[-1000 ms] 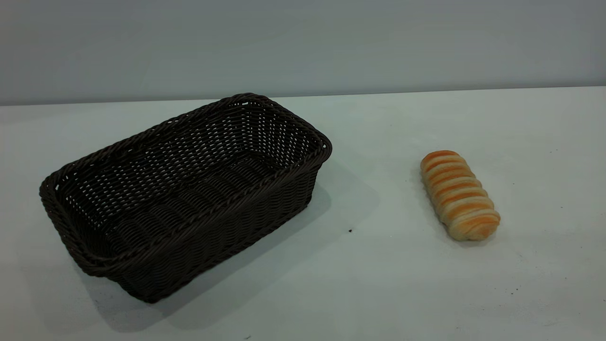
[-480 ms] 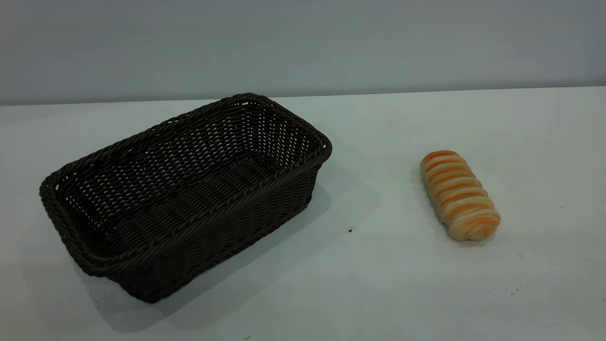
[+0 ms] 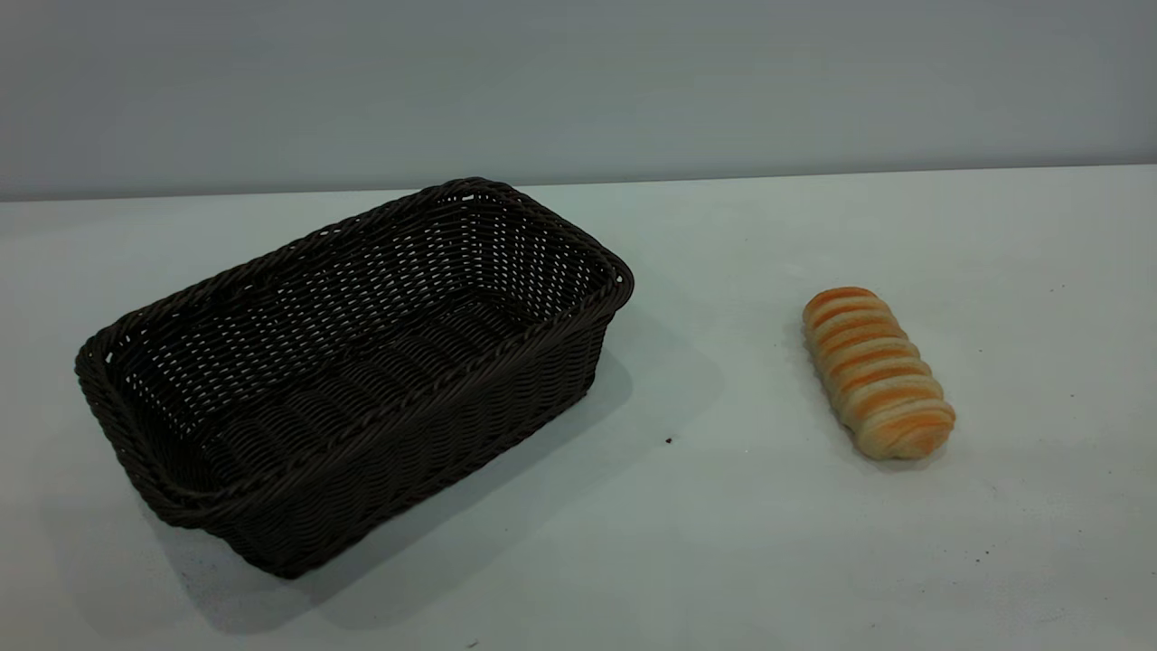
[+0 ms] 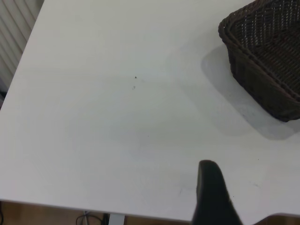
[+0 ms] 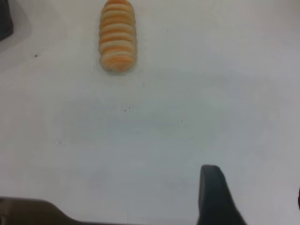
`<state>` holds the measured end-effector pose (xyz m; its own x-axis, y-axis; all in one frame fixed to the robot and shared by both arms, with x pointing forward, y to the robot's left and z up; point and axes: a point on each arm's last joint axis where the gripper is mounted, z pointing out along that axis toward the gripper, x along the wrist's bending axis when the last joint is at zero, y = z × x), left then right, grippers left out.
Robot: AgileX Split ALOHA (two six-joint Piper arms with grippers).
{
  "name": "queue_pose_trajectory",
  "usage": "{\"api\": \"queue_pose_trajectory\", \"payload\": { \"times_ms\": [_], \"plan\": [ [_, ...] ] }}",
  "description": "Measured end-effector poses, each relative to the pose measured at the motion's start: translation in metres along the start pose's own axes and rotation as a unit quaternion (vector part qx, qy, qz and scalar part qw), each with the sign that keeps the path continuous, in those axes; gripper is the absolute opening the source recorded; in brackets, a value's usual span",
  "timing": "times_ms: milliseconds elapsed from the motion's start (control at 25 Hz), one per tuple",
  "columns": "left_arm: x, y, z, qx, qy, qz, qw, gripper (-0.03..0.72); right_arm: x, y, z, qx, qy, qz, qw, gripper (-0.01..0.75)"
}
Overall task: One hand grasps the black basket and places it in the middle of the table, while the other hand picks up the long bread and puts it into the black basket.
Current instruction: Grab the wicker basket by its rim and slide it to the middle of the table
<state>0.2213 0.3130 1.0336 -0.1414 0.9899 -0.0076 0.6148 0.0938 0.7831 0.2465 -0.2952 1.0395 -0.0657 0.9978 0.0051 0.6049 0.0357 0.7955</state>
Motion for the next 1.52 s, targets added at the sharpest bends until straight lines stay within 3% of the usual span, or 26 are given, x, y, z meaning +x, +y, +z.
{"api": "queue_pose_trajectory", "payload": {
  "times_ms": [520, 640, 800, 1000, 1160, 1320, 1520],
  "plan": [
    [0.0, 0.001, 0.0, -0.002, 0.0, 0.0, 1.0, 0.513, -0.001, 0.0, 0.0, 0.0, -0.005, -0.003, 1.0, 0.4],
    [-0.002, 0.008, -0.004, -0.038, -0.011, -0.003, 0.999, 0.513, -0.001, 0.0, 0.0, 0.0, -0.005, -0.003, 1.0, 0.4],
    [-0.011, 0.017, -0.005, -0.075, -0.062, -0.021, 0.995, 0.513, -0.001, 0.002, -0.001, -0.007, -0.005, -0.005, 1.0, 0.4],
    [-0.024, 0.042, 0.02, -0.007, -0.093, -0.014, 0.996, 0.513, 0.003, 0.013, 0.003, -0.007, 0.021, -0.016, 1.0, 0.405],
    [-0.033, 0.075, 0.057, 0.078, -0.091, 0.003, 0.993, 0.513, 0.011, 0.038, 0.022, -0.003, 0.071, 0.001, 0.997, 0.413],
    [-0.042, 0.107, 0.095, 0.16, -0.082, 0.005, 0.984, 0.513, 0.018, 0.062, 0.054, 0.037, 0.116, 0.007, 0.992, 0.414],
    [-0.053, 0.132, 0.143, 0.224, -0.082, -0.003, 0.971, 0.513, 0.021, 0.096, 0.091, 0.083, 0.15, -0.004, 0.985, 0.414]
  ]
}}
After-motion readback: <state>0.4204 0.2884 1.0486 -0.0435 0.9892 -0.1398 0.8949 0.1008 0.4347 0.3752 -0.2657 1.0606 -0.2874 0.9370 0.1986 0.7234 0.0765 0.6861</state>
